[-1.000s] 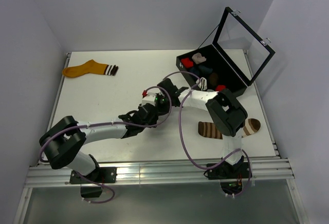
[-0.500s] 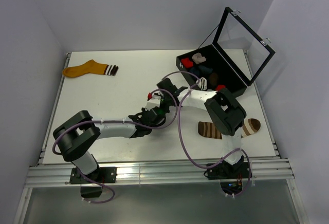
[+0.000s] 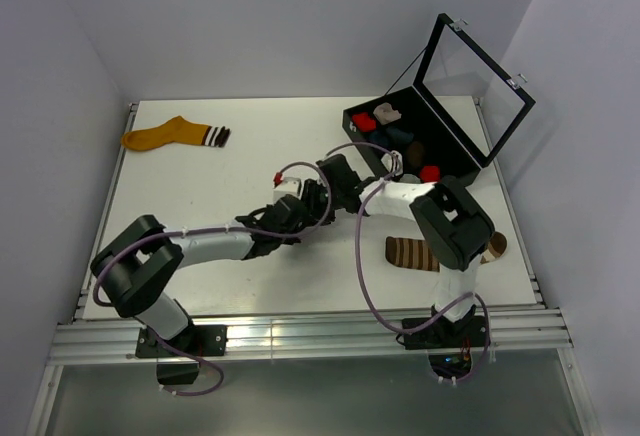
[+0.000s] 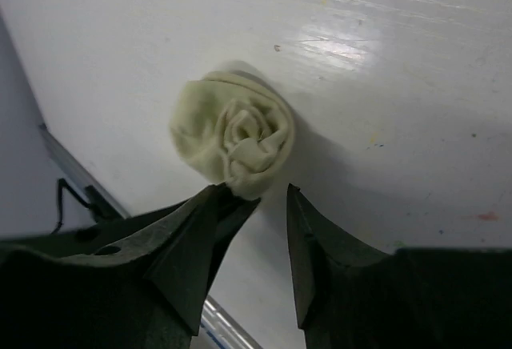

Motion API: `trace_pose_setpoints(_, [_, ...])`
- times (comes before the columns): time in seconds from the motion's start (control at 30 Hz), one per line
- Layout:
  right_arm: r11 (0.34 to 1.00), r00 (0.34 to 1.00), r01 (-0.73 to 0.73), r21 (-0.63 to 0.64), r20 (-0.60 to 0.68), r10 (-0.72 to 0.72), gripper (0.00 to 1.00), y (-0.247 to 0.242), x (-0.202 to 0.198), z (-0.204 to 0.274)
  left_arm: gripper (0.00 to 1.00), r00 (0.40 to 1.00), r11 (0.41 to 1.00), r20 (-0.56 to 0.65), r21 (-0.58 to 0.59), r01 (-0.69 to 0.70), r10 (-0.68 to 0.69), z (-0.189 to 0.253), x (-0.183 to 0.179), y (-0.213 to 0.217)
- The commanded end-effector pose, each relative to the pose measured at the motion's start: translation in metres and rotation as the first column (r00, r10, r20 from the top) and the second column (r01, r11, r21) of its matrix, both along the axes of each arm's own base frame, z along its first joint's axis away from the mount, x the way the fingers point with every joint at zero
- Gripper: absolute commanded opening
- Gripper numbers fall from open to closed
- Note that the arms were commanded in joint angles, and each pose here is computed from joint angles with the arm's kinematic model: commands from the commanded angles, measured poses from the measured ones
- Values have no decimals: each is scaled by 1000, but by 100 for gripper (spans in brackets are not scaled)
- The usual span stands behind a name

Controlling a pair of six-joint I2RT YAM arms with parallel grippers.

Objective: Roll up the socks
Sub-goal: Roll the sock at the center of the board.

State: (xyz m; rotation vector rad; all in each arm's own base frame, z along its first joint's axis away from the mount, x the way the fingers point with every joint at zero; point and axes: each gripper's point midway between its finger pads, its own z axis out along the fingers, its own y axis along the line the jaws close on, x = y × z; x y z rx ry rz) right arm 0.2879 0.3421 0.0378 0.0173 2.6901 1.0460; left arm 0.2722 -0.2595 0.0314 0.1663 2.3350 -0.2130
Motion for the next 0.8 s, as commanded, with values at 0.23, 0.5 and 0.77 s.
trace_pose_setpoints(0.23, [981, 983, 28, 194, 171, -62, 55, 0, 17, 63, 0, 952, 853, -281, -520, -42, -124, 19, -8, 2])
trace_pose_setpoints(0.5, [984, 989, 0, 179, 146, -27, 56, 10, 14, 41, 0, 914, 691, -374, -703, -169, -157, 22, -3, 17])
trace_pose_setpoints(0.77, [989, 993, -19, 145, 115, 2, 56, 22, 12, 13, 0, 891, 677, -435, -696, -241, -129, 11, 7, 28])
